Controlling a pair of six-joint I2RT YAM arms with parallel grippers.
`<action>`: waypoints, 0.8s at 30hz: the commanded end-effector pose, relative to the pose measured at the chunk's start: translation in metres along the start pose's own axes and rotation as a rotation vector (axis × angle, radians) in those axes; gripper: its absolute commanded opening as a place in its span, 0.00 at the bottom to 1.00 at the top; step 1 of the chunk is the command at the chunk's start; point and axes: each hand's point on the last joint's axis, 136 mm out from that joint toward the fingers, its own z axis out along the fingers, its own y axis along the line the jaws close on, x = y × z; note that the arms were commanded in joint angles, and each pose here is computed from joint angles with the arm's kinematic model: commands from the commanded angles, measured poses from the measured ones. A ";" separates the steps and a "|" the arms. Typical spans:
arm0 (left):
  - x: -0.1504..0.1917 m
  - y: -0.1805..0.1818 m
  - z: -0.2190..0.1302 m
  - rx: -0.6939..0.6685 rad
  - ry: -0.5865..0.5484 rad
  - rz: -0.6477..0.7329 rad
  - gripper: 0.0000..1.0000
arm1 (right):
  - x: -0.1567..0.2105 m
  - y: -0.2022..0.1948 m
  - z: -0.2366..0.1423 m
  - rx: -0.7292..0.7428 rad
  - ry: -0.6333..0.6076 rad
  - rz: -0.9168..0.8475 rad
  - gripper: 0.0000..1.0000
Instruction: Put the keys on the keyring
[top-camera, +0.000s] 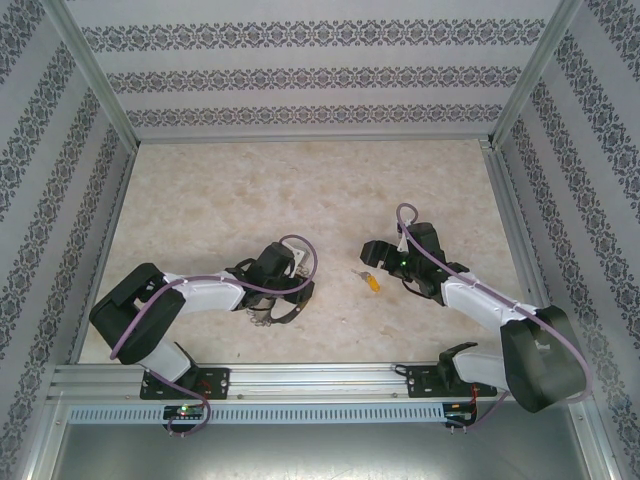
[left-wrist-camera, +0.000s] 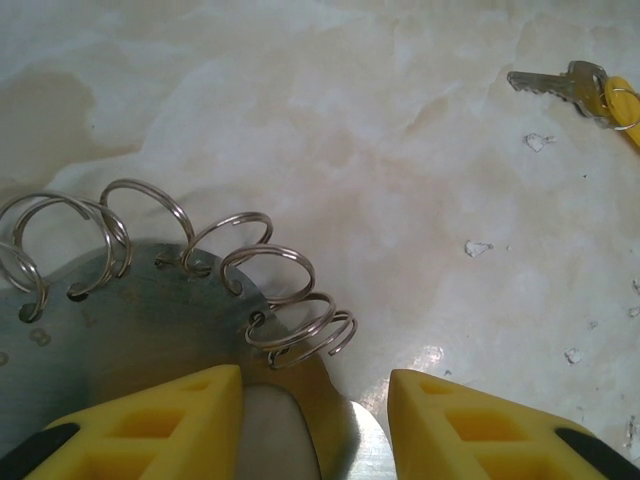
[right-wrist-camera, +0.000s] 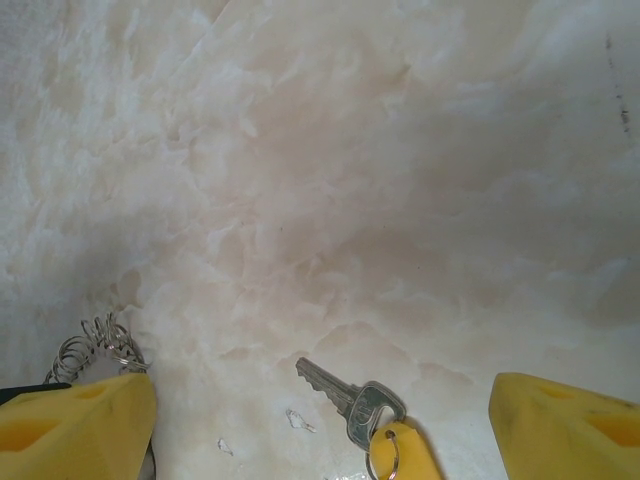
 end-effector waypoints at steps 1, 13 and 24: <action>-0.017 -0.011 0.002 0.027 -0.053 0.046 0.43 | 0.002 -0.001 -0.002 0.006 -0.011 -0.016 0.87; -0.054 -0.025 -0.030 0.061 -0.174 -0.014 0.48 | 0.034 0.044 0.014 -0.100 0.172 -0.231 0.80; -0.078 0.031 -0.083 -0.166 -0.310 -0.155 0.64 | 0.083 0.066 0.060 0.070 0.362 -0.654 0.81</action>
